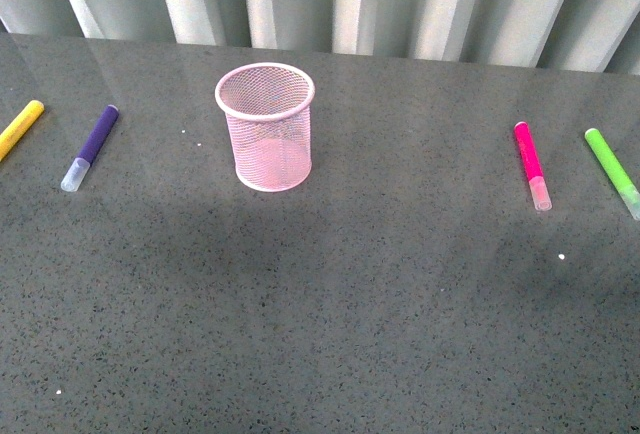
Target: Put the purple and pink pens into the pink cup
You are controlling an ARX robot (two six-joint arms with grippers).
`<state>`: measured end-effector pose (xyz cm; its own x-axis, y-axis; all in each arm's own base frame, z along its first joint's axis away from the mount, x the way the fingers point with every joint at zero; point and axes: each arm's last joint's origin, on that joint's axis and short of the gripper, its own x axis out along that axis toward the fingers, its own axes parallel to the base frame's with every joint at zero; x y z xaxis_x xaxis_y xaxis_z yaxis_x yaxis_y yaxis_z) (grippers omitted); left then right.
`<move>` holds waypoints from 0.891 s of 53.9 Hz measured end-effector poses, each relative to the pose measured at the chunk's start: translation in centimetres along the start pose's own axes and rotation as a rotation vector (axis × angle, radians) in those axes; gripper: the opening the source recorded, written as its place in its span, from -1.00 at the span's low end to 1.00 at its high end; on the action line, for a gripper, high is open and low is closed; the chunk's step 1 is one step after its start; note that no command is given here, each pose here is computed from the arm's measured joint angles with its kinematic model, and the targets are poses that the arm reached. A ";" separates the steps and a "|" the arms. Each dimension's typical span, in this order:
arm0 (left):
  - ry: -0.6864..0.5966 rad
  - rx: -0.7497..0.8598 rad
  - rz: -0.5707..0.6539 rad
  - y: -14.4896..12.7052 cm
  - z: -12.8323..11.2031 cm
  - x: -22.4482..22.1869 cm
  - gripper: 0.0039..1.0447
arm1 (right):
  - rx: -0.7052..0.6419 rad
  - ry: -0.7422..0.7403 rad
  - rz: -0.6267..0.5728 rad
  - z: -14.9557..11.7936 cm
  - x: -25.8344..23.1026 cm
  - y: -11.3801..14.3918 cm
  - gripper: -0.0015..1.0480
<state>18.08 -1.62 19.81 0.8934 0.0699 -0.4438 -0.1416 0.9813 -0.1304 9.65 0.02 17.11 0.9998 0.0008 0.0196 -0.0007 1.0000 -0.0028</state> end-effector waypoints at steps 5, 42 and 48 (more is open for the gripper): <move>0.114 0.026 -0.016 -0.7 1.0 2.5 0.88 | 0.000 0.000 0.000 0.0 0.0 0.0 0.87; 0.530 0.251 -0.075 -2.7 7.4 19.4 0.88 | 0.000 0.000 0.000 0.0 0.0 0.0 0.87; 0.542 0.282 -0.075 -2.9 7.8 21.1 0.88 | 0.000 0.000 0.000 0.0 0.0 0.0 0.87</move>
<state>40.67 -1.57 17.71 0.5421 -0.0292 -0.8398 0.0974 0.9948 0.0283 9.65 0.02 17.11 0.9998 0.0011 0.0196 -0.0011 1.0000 -0.0028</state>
